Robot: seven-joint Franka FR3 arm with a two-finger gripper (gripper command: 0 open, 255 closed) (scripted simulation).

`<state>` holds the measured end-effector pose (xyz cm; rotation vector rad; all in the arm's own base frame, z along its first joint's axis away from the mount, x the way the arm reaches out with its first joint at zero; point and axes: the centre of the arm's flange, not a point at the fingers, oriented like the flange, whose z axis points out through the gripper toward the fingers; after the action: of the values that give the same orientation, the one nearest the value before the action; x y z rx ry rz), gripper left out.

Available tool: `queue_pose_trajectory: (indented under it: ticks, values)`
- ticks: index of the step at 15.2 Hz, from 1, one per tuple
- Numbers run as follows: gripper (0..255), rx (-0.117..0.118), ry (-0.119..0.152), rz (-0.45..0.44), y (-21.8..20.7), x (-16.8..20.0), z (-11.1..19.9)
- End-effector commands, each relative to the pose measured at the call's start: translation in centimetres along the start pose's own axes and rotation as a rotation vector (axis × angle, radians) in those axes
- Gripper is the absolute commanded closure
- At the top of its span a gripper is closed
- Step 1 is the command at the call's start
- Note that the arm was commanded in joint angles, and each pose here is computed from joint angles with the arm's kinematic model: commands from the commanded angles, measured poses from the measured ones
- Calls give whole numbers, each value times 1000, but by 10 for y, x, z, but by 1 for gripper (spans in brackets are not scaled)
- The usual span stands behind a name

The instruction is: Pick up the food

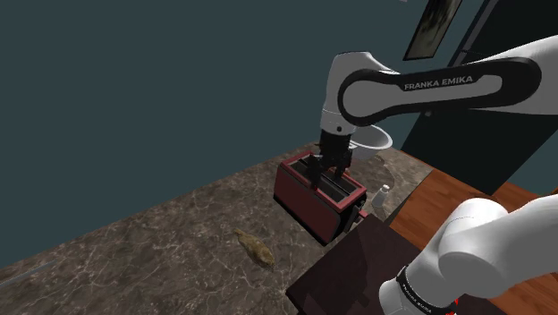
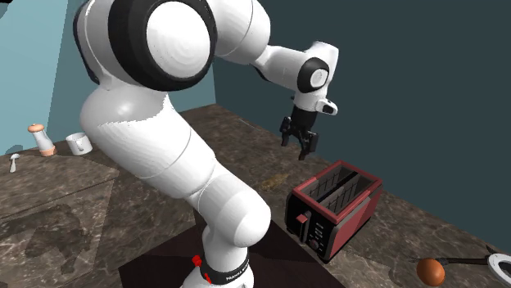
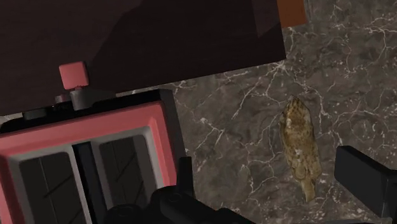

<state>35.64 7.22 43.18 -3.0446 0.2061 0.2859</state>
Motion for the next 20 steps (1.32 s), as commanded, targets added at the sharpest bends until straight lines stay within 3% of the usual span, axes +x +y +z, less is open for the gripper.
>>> queue_pose_trajectory:
  ticks: [1,20]
  values:
    - [0,-2,-1,1,-12,11,19]
    - [0,-24,-31,5,-150,117,205]
